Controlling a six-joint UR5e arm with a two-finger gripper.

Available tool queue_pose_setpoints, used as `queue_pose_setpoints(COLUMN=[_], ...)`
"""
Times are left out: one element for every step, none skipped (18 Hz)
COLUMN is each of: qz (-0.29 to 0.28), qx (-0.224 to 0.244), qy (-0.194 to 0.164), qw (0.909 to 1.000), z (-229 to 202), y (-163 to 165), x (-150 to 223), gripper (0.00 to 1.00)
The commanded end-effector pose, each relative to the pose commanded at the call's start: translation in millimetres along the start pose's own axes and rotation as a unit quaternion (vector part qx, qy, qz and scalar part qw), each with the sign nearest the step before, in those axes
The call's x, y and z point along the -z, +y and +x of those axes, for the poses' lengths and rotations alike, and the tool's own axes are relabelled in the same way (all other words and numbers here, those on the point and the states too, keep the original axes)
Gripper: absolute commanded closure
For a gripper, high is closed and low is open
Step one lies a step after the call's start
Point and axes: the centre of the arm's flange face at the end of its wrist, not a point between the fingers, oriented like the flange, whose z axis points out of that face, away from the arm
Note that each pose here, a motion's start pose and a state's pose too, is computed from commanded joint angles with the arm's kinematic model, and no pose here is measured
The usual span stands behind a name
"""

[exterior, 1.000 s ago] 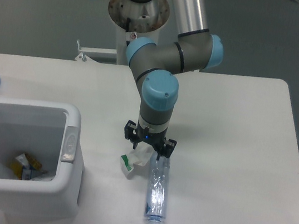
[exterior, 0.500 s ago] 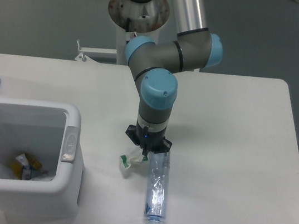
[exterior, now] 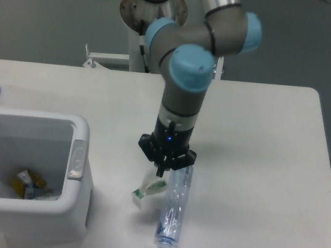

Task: Place the trash in the trash can
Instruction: 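Close the gripper on the crumpled paper wrapper, then carry the wrapper over the white bin and open the gripper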

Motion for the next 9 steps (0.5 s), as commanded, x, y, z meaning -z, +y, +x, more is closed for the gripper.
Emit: queue_pose_setpoints(qz=[0.018,0.036,0.055,0.072,0.085,0.094,0.102,0.108,0.111], qx=[0.016,0.028,0.037,0.048,0.056,0.062,0.066,0.063,0.054], qy=[-0.007,-0.013,-0.016,-0.014,-0.008,-0.001,0.002,0.006,0.015], qw=[0.9997,0.9989,0.9976,0.9961,0.9948,0.9937,0.9926,0.9921,0.9922], z=[0,2,5,10,15,22,30,45,68], y=[-16,-31,-45,-57,-65,-71,-75,-76,-78], x=[16,31,48,62,72,79,90,99,104], gripper=[1.0,1.0,1.0,1.0,1.0,1.0,1.0,1.0,1.0])
